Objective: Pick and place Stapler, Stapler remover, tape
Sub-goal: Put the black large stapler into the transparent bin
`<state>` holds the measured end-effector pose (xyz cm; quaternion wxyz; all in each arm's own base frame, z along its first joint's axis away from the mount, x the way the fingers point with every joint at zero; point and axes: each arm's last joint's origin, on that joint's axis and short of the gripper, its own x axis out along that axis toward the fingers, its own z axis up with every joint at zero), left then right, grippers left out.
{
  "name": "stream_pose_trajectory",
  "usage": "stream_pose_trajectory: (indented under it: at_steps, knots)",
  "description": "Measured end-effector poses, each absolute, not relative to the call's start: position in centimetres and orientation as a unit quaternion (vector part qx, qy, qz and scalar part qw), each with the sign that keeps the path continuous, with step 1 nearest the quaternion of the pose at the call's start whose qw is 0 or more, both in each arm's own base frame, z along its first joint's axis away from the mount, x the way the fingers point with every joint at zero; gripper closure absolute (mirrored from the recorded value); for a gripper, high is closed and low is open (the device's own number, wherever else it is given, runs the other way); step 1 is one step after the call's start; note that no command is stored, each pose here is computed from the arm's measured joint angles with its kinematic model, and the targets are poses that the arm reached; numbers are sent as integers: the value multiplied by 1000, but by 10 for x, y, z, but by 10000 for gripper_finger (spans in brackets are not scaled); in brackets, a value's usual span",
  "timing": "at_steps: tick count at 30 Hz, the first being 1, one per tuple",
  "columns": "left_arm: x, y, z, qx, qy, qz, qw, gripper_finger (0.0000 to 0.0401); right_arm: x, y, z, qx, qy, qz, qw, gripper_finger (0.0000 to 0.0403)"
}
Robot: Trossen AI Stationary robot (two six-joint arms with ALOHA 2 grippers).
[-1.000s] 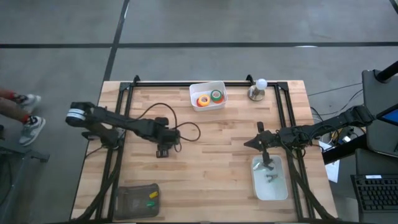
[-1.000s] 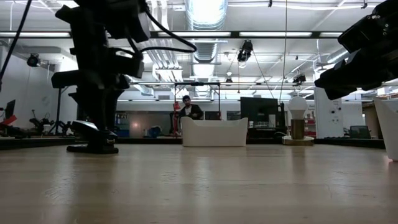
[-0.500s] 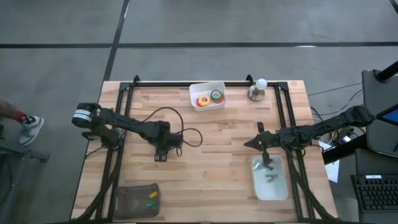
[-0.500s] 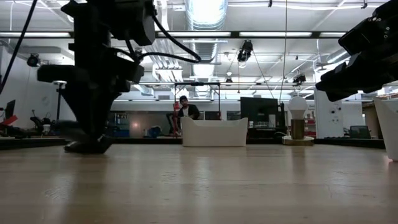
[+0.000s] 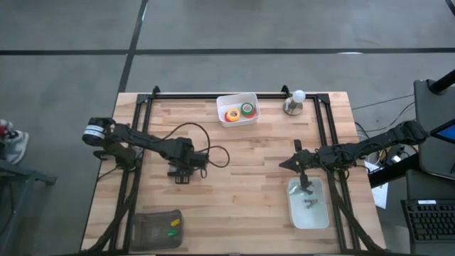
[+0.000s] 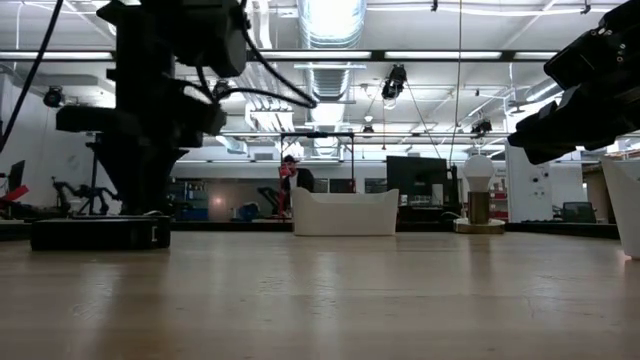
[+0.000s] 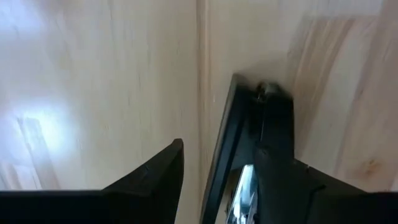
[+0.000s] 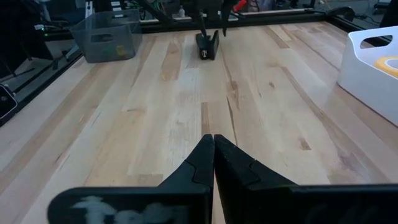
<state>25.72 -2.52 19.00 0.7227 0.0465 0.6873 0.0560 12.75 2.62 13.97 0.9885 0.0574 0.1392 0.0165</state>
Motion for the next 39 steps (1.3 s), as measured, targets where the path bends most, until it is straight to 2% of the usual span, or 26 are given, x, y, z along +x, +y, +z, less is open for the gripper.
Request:
stream_pose_trajectory:
  at_steps: [7, 15, 19, 26, 33, 39]
  knots:
    - [239, -23, 173, 49, 730, 64, 679, 208, 127, 26, 140, 59, 140, 17, 988, 394]
    - [232, -23, 165, 40, 737, 66, 671, 223, 127, 26, 139, 57, 140, 17, 988, 394]
    - [232, -23, 164, 37, 737, 62, 672, 263, 127, 26, 139, 57, 140, 17, 988, 394]
    - [231, -22, 164, 42, 739, 66, 669, 372, 127, 26, 139, 57, 140, 17, 988, 394]
    - [232, -22, 167, 29, 741, 73, 667, 374, 127, 26, 140, 57, 140, 16, 988, 394]
    - [234, -24, 194, -3, 735, 95, 671, 374, 128, 26, 140, 55, 138, 14, 989, 394]
